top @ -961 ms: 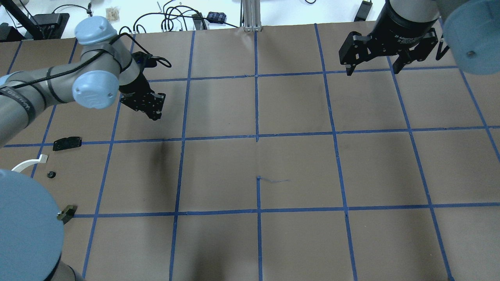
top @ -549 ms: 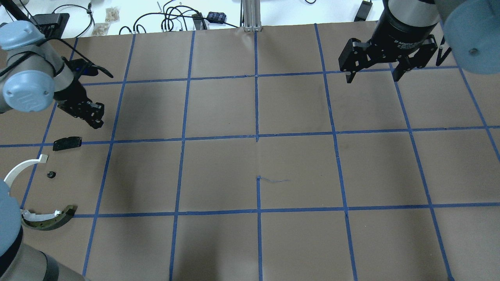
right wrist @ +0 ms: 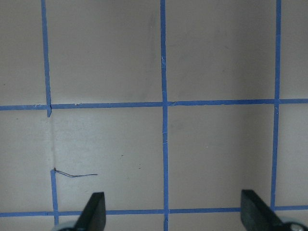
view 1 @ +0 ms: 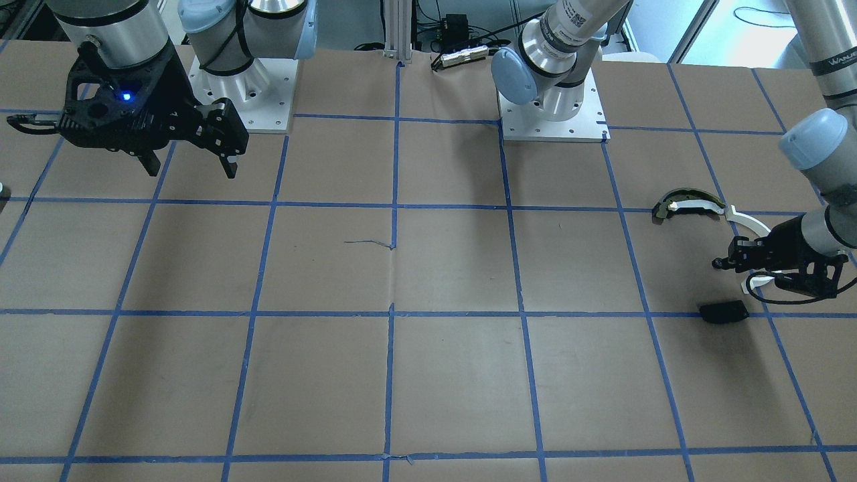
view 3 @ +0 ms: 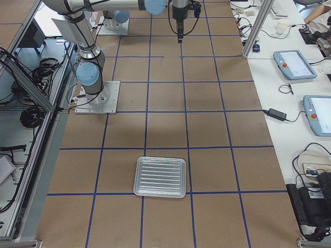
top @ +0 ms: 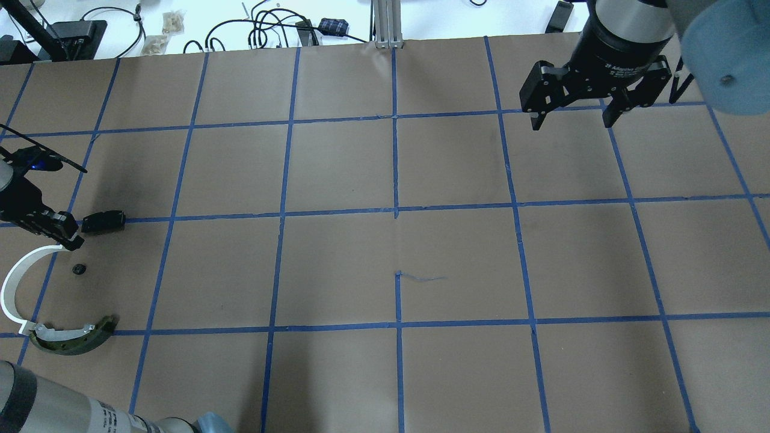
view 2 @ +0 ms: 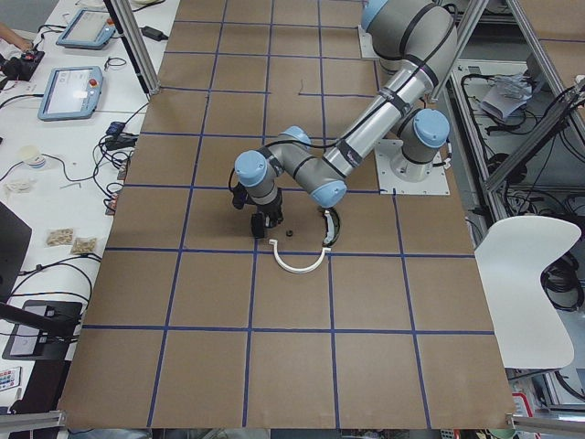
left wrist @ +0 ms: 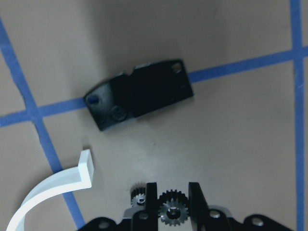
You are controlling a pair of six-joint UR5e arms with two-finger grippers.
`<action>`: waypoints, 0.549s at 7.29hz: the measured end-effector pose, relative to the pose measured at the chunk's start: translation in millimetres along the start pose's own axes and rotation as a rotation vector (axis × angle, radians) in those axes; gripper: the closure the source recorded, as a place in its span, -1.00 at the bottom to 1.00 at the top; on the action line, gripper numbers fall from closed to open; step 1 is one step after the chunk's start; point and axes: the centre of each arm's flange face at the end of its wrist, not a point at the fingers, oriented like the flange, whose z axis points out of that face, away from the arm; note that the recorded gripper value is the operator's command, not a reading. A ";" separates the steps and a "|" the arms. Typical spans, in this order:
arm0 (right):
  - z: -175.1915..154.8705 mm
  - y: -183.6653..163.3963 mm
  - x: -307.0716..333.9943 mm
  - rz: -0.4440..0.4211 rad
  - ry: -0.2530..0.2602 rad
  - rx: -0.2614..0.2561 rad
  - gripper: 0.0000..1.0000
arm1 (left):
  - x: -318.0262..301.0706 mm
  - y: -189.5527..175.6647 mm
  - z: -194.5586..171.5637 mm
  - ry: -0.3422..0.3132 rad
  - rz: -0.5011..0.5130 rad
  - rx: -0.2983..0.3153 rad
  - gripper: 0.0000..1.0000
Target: Place bearing gear from tray to pile
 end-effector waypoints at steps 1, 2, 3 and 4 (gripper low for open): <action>0.1 -0.1 0.0 0.000 0.000 0.000 -1.00 | -1.8 -0.1 6.8 0.013 -0.025 -0.004 1.00; 0.1 -0.1 0.0 -0.001 0.000 0.001 -1.00 | -2.1 -0.7 11.2 0.019 -0.037 -0.009 1.00; 0.0 -0.2 0.1 -0.001 0.001 0.002 -1.00 | -2.4 -0.5 14.0 0.021 -0.040 -0.016 1.00; -0.1 -0.3 0.1 -0.001 0.001 0.003 -1.00 | -2.7 0.1 14.7 0.019 -0.039 -0.020 0.44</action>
